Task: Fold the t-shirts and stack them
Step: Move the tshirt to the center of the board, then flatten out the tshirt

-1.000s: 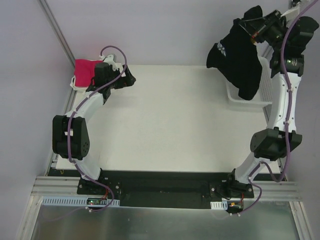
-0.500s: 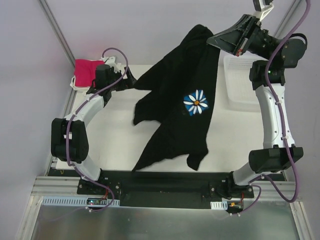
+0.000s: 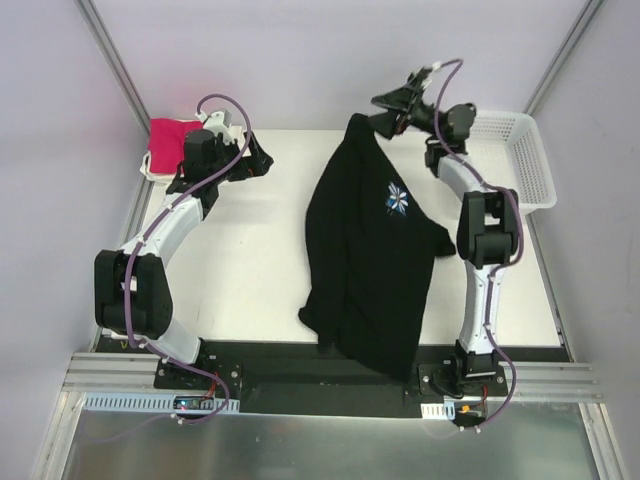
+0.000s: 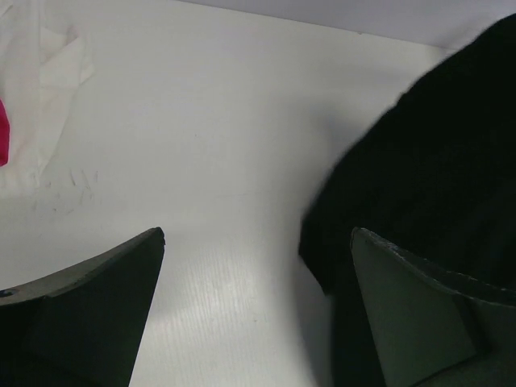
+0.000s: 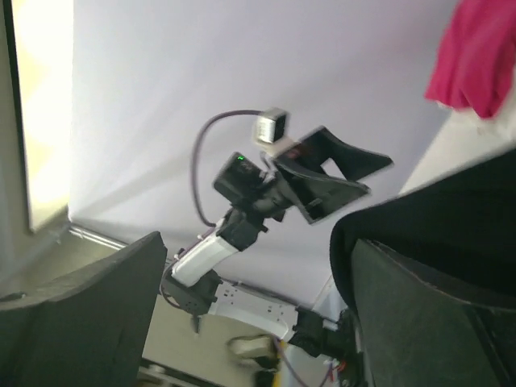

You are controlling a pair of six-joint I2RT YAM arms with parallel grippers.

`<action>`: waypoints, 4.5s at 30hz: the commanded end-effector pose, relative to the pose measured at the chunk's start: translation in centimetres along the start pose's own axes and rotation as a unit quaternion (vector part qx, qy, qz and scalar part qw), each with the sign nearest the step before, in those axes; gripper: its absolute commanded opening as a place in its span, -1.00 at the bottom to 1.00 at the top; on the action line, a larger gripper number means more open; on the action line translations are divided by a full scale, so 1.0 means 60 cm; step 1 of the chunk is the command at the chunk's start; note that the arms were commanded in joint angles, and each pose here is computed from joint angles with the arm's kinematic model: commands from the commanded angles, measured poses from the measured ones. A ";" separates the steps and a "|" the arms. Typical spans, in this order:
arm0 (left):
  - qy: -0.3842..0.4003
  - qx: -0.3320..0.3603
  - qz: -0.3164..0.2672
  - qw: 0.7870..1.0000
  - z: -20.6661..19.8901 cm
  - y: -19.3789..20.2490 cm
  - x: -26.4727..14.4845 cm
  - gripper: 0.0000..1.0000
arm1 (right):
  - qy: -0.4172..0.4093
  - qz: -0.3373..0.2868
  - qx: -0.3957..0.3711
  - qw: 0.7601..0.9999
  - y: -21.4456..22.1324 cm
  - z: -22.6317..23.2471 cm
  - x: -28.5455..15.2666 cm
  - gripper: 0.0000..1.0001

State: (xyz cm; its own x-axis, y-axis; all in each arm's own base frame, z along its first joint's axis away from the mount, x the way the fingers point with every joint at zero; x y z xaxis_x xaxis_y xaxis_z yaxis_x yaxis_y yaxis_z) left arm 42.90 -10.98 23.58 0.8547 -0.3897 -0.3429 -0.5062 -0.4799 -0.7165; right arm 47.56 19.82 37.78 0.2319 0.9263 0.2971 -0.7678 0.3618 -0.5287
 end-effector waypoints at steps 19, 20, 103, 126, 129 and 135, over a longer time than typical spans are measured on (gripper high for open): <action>0.037 0.019 -0.027 0.999 -0.051 -0.010 -0.029 0.98 | 0.195 0.016 -0.103 0.975 -0.087 -0.039 -0.014 0.92; 0.034 0.019 -0.027 0.999 -0.048 -0.007 -0.030 0.98 | 0.220 0.026 -0.114 0.968 -0.082 -0.059 -0.016 0.92; -0.001 0.036 -0.075 0.997 -0.033 -0.016 -0.067 0.98 | 0.528 0.189 0.028 0.827 0.663 -0.193 -0.153 0.31; 0.004 0.033 -0.063 0.997 -0.031 -0.008 -0.056 0.98 | 0.739 0.021 -0.047 0.671 0.504 -0.162 -0.429 0.51; 0.009 0.030 -0.059 0.998 -0.032 -0.005 -0.056 0.98 | 0.730 0.014 -0.045 0.681 0.499 -0.132 -0.422 0.52; 0.018 0.027 -0.058 0.998 -0.036 -0.005 -0.053 0.98 | 0.724 -0.033 -0.087 0.683 0.481 -0.041 -0.436 0.53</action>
State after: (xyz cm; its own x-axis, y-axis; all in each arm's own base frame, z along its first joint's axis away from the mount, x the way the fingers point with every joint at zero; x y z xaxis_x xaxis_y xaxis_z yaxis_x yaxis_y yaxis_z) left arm 40.00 -10.41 24.83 0.9016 -0.3170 -0.2944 -0.4197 -0.4757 -0.7730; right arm 22.58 7.95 10.23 0.6739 0.0518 -0.7370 -0.7129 0.3075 -0.6302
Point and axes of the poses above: each gripper's point midway between its finger pads, its own x axis out along the fingers, its own z axis along the line the jaws close on, y = z × x, the point moved 4 cm from there along -x, back along the fingers, and after that the axes turned 12 degrees about -x, right-handed, at the moved point
